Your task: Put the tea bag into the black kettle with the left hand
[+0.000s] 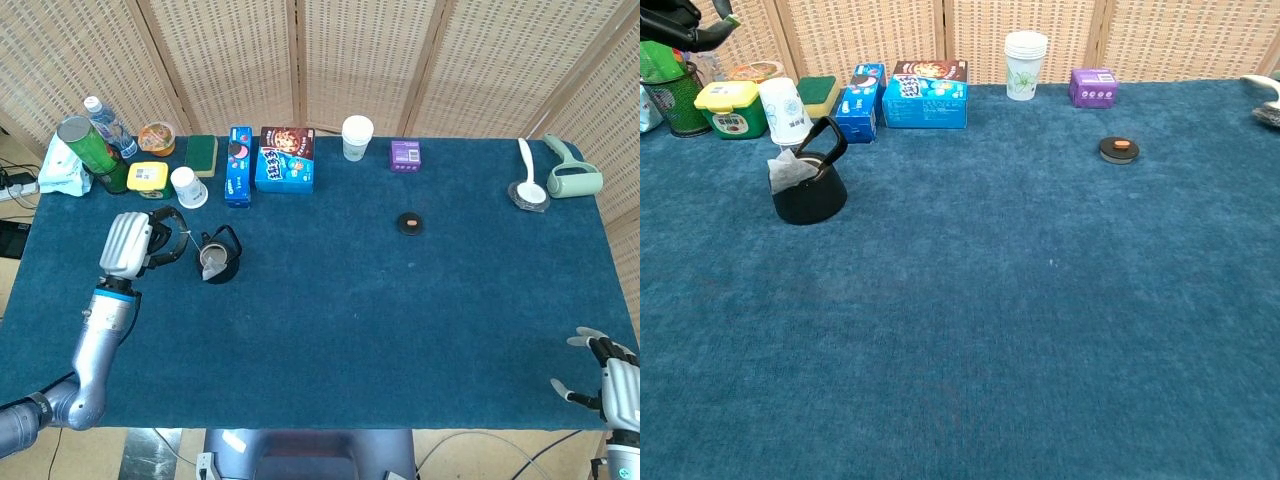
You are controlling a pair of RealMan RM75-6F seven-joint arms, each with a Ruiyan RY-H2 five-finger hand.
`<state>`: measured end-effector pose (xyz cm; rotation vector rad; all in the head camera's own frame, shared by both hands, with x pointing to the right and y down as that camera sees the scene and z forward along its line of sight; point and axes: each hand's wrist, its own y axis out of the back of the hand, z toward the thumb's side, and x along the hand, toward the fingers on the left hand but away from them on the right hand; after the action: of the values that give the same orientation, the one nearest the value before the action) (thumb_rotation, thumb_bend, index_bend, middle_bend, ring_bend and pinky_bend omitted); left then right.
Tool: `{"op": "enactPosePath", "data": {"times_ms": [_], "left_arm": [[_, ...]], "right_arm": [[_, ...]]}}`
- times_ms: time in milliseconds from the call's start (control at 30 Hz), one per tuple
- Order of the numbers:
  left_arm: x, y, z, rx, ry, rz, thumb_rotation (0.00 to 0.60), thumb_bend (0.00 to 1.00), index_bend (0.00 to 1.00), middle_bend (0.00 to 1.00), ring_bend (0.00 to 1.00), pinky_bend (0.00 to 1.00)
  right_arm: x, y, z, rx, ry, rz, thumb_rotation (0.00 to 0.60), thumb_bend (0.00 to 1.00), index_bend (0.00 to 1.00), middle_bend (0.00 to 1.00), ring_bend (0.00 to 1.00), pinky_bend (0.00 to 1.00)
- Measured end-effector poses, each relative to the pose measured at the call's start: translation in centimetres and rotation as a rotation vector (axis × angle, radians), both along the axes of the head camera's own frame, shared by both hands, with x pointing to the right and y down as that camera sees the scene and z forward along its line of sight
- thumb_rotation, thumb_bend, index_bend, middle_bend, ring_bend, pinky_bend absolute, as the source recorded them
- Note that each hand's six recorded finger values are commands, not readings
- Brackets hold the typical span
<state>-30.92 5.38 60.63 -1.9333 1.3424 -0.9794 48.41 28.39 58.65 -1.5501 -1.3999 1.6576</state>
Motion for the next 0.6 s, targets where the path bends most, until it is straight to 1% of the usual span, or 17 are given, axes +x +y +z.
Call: {"op": "enactPosePath", "data": {"times_ms": [300,600], "left_arm": [[-0.6,-0.5,0.6,-0.012,-0.026,-0.013,0.6,0.45,0.59,1.0,1.0,0.95],[0.0,-0.2,1.7,-0.045,-0.031,0.003,0.6,0.45,0.59,1.0,1.0,0.95]], "right_arm": [[0.1,-0.2,0.2,-0.005,0.002,0.001,0.6,0.03,0.35,0.25,0.29,0.2],[0.1,-0.1,0.1,-0.007,0.005,0.006,0.6,0.03,0.35,0.25,0.29,0.2]]}}
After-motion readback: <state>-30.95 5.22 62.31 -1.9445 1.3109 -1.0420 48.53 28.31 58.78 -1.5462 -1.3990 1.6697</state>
